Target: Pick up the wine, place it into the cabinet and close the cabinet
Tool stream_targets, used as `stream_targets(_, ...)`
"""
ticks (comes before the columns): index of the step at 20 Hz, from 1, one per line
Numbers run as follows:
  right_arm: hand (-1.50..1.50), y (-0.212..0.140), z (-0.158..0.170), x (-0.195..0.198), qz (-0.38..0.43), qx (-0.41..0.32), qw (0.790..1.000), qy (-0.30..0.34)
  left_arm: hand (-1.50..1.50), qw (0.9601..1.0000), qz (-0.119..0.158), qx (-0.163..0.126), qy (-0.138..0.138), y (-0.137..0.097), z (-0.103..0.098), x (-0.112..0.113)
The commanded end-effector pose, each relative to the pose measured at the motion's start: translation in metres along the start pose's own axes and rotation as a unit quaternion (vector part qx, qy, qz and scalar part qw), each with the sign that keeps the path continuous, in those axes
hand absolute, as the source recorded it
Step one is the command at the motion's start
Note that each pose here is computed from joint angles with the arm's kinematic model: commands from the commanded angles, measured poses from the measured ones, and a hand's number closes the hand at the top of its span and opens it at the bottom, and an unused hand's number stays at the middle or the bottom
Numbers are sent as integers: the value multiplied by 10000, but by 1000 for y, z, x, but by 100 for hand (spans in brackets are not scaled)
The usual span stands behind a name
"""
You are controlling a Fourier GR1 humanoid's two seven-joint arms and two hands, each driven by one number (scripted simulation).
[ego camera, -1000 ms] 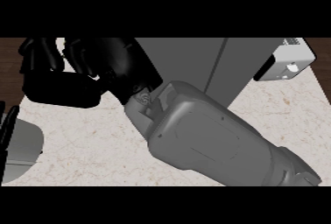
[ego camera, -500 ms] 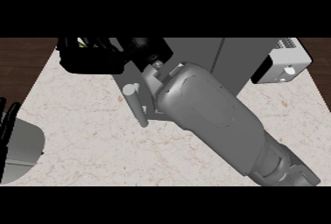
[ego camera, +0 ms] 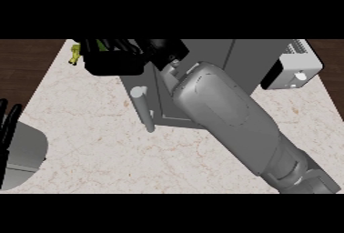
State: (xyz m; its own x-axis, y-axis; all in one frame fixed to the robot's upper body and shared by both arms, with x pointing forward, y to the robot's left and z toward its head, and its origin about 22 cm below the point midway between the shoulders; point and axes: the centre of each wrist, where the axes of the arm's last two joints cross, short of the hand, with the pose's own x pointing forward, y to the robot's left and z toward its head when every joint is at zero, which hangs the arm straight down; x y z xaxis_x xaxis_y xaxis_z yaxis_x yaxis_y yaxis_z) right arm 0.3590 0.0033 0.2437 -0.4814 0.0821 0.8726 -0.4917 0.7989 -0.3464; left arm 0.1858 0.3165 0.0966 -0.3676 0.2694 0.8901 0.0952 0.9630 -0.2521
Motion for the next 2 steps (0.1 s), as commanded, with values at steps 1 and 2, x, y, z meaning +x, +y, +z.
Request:
stream_targets(1, 150, -43, 2, -41, 276, -778, 9937, 759, -150, 10000, 19, -6, 23, -6, -10, 8)
stream_targets(2, 150, -56, -2, -29, 260, -832, 9938, 687, -150, 10000, -93, -14, -27, 4, -10, 3)
